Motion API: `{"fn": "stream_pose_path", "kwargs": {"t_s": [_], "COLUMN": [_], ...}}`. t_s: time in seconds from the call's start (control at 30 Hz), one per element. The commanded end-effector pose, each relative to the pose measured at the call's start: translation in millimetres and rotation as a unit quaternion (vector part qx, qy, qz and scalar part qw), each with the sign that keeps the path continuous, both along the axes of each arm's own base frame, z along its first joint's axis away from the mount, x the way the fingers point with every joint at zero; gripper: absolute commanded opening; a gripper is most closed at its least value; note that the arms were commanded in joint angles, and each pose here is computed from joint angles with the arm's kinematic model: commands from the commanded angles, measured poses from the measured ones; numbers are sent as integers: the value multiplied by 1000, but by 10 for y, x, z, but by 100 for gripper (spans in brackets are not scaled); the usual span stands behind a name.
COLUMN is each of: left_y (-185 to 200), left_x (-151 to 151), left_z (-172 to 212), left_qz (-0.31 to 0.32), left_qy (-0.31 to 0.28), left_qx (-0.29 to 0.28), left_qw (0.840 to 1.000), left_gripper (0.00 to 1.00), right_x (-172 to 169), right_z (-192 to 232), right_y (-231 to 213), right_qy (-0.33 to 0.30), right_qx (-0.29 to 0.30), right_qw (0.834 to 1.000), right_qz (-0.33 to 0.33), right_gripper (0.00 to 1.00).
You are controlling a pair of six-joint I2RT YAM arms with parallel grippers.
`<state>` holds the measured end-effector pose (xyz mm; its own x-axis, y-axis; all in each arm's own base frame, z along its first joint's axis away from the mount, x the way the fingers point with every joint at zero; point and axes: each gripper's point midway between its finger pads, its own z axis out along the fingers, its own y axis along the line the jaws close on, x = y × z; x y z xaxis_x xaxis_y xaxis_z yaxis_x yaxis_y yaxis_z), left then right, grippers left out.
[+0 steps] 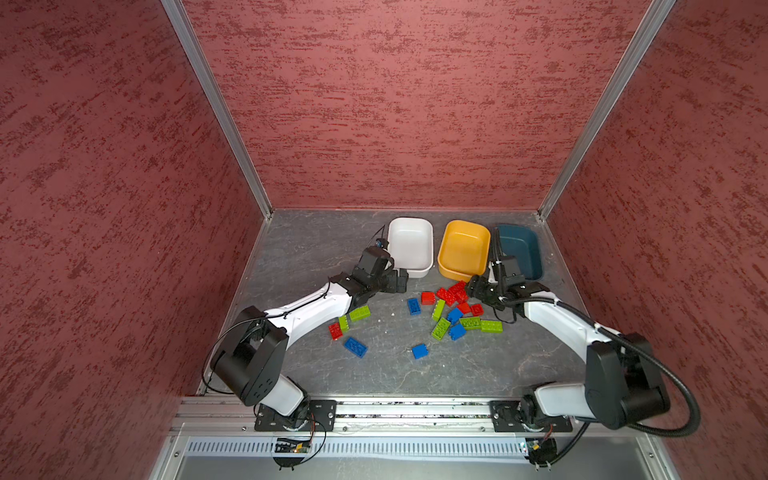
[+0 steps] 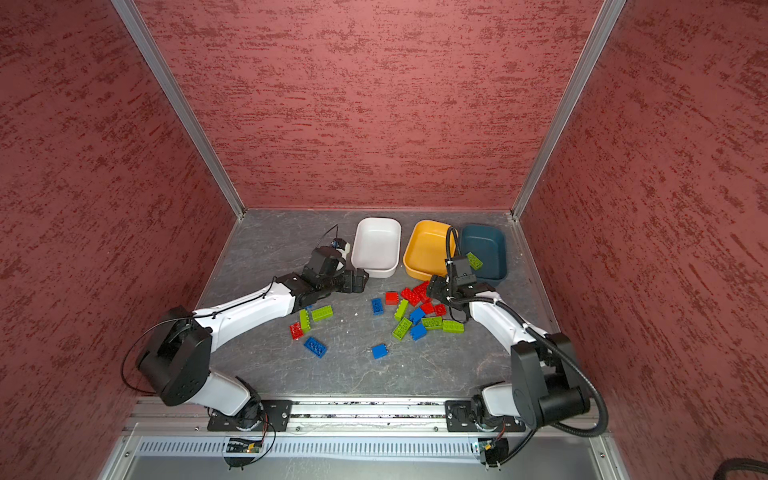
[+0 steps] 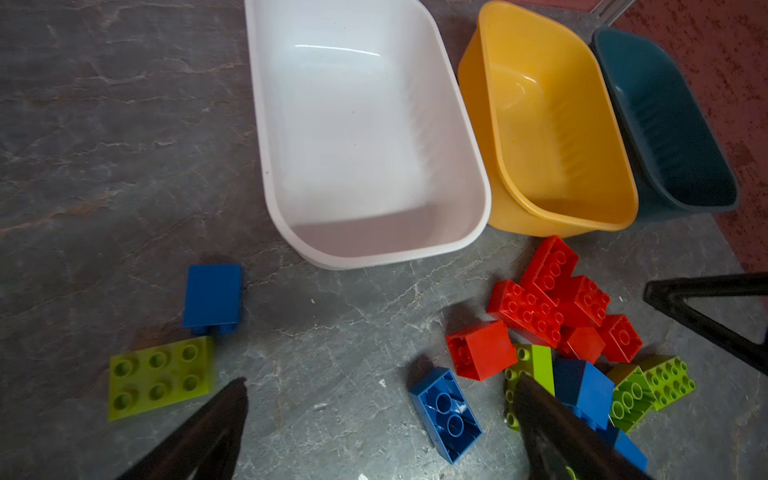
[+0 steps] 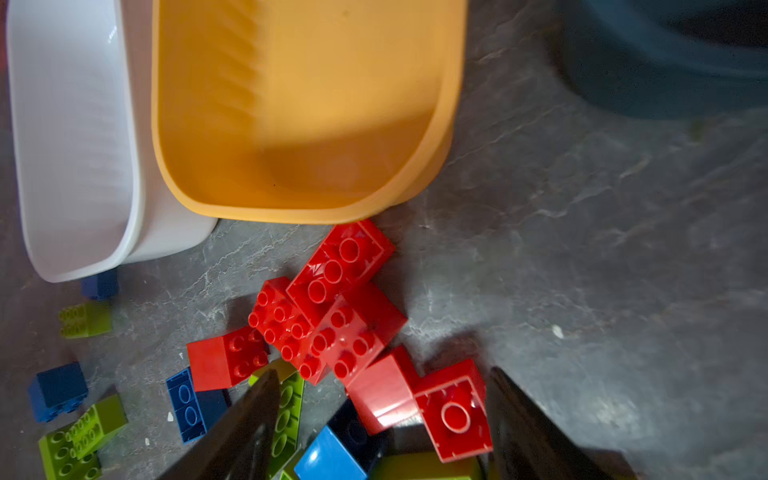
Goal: Sort the legos into containers by color
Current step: 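Move right gripper to red bricks beside yellow bin while left lowers toward blue brick, then grasp a red brick with right gripper while left gripper grasps a blue brick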
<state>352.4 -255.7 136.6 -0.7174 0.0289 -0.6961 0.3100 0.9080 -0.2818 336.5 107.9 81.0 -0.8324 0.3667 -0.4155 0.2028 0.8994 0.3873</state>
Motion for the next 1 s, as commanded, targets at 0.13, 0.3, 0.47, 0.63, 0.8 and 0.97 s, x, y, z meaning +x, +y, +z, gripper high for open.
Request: {"fn": "stream_pose_path", "kwargs": {"t_s": [0.13, 0.3, 0.47, 0.63, 0.8, 0.97], "left_y": [-209, -344, -440, -564, -622, -624], "left_x": [-73, -91, -69, -60, -79, -102], "left_z": [5, -55, -158, -202, -268, -299], "left_qz": [-33, -30, -17, -25, -33, -34], "left_qy": [-6, 10, 31, 38, 46, 51], "left_qx": [11, 6, 7, 13, 26, 30], "left_qw": [999, 999, 999, 999, 998, 998], "left_gripper": [99, 100, 99, 99, 99, 99], "right_x": [145, 152, 104, 111, 111, 105], "right_z": [-123, -288, -415, -427, -410, -355], "right_y": [224, 155, 143, 53, 75, 61], "right_qy": [12, 37, 57, 50, 34, 18], "right_qx": [-63, -116, -139, -156, -149, -156], "right_qw": [994, 989, 984, 984, 985, 984], "right_qz": [84, 90, 94, 72, 75, 88], "right_gripper": [70, 68, 66, 59, 52, 40]}}
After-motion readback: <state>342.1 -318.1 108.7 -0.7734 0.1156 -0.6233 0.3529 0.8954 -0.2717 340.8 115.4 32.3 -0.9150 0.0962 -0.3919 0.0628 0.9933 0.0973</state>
